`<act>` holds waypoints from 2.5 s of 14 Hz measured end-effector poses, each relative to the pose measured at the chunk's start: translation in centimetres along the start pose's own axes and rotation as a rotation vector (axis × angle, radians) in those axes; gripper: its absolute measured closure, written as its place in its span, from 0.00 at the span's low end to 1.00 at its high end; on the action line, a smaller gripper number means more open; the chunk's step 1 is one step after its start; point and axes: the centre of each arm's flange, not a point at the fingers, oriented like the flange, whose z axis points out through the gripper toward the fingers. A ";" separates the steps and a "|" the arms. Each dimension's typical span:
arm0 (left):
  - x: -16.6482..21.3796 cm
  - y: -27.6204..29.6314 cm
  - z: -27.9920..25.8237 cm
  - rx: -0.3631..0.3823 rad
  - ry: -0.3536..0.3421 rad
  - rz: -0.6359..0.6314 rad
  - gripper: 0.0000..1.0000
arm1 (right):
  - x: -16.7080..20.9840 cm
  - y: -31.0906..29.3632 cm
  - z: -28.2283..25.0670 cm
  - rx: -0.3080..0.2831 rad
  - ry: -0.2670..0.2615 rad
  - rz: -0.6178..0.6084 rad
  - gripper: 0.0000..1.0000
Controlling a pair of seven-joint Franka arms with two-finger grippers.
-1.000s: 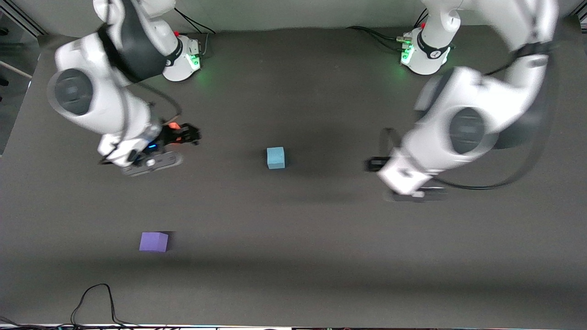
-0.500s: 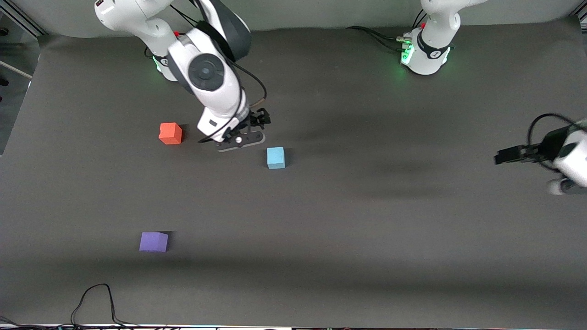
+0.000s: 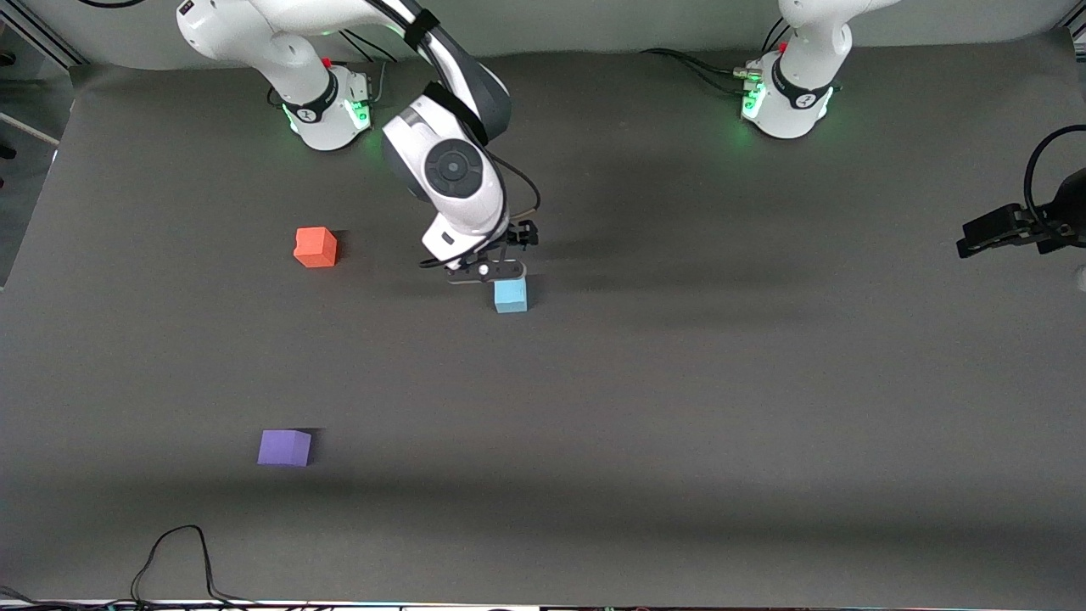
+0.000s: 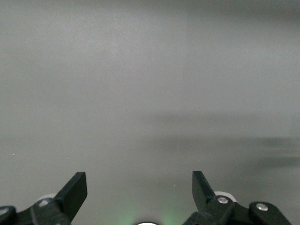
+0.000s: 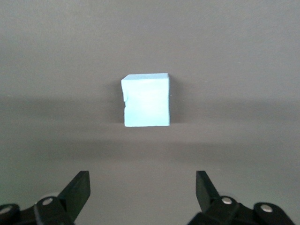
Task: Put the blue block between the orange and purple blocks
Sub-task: 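Lower the right gripper onto the blue block and close it, then carry the blue block with the right gripper toward the orange block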
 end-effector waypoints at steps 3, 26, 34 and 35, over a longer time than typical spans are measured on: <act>0.0 0.1 0.3 0.002 -0.006 0.004 0.00 | 0.4 -0.7 3.0 -0.002 0.002 0.007 0.00; -1.6 2.8 0.5 0.031 0.028 0.072 0.00 | 5.9 0.3 4.3 -0.045 0.033 0.042 0.45; -1.6 2.7 0.3 0.031 0.030 0.071 0.00 | 6.9 7.9 -22.0 0.055 0.041 0.080 0.45; -1.6 2.7 0.3 0.031 0.030 0.071 0.00 | 7.1 10.0 -23.4 0.060 0.034 0.080 0.45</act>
